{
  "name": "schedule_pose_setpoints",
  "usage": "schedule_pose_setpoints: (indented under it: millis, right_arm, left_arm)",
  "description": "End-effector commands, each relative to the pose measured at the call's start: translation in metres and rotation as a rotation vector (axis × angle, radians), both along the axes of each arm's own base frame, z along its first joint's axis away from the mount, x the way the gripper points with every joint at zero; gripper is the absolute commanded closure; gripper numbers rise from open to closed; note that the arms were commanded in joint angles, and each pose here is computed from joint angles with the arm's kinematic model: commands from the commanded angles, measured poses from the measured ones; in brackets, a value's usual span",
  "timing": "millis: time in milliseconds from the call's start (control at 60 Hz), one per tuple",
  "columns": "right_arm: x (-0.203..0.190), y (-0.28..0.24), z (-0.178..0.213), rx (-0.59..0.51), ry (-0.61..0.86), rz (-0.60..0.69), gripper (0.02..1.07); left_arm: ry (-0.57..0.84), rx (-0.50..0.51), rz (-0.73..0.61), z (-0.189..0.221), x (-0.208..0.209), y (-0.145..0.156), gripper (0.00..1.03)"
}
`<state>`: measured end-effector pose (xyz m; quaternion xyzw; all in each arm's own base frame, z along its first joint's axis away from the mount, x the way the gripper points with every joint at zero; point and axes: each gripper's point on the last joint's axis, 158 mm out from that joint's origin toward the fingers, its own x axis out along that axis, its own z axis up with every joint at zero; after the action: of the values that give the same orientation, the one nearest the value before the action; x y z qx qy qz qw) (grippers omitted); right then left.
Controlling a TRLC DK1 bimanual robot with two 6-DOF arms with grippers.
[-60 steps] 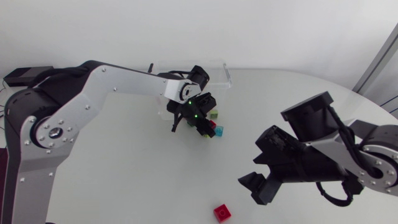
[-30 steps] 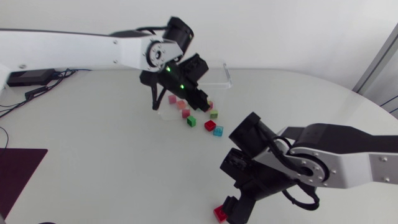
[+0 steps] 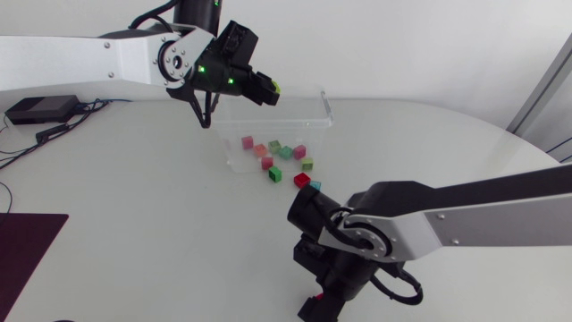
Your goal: Pick up the duplo bricks and place them in the container
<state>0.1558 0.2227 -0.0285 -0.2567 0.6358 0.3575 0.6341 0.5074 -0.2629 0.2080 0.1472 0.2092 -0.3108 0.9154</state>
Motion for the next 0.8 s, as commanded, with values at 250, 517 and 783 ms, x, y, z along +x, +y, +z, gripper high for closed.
schedule_pose_setpoints:
  millis: [250, 517, 783]
  right_arm:
    - [0.002, 0.002, -0.003, -0.021, 0.013, -0.024, 0.50]
    - [0.005, 0.006, -0.004, -0.017, 0.012, -0.020, 0.77]
    - [0.048, -0.009, 0.048, 0.072, -0.085, -0.114, 0.77]
  left_arm:
    - [-0.016, -0.035, 0.092, -0.021, 0.033, 0.013, 0.91]
    - [-0.005, -0.015, 0.160, -0.045, 0.058, 0.028, 0.88]
    - [0.033, 0.003, 0.195, -0.050, 0.068, 0.043, 0.20]
